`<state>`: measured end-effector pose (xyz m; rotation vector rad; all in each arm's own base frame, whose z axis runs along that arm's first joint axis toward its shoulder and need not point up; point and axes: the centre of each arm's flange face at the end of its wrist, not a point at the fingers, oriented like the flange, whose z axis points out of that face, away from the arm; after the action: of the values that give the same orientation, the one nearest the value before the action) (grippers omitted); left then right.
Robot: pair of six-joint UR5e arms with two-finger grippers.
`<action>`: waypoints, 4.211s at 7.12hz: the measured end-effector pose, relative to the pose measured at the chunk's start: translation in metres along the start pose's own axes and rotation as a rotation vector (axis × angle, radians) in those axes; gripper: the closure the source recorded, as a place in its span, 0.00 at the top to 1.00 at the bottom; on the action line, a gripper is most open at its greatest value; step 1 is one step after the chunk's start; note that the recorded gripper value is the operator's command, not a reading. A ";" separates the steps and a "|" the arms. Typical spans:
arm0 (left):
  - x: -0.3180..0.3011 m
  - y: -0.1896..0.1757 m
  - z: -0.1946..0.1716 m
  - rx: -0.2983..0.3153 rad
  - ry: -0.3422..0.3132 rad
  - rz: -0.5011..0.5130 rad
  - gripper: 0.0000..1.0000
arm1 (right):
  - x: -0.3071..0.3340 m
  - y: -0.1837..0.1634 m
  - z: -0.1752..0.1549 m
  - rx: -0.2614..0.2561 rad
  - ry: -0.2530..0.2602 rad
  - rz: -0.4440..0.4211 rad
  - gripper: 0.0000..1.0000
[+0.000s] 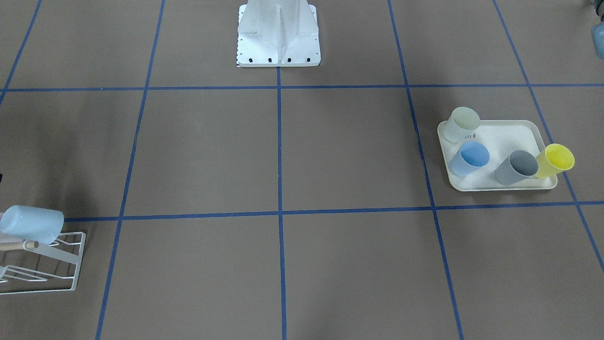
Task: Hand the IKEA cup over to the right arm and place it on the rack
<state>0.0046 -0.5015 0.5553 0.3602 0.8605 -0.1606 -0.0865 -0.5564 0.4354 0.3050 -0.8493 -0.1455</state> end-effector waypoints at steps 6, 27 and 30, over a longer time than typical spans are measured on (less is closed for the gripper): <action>0.143 0.092 0.055 -0.305 0.093 -0.105 0.79 | -0.010 0.033 -0.017 -0.001 -0.052 -0.004 0.98; 0.235 0.131 0.048 -0.426 0.182 -0.104 0.00 | -0.023 0.030 -0.019 0.024 -0.067 0.045 0.98; 0.376 0.071 0.004 -0.391 0.344 -0.329 0.00 | -0.060 0.026 -0.004 0.128 -0.190 0.135 0.98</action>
<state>0.2696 -0.4351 0.2879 -0.1282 1.2624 -0.2332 -0.1223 -0.5164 0.3983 0.3560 -1.0669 0.0060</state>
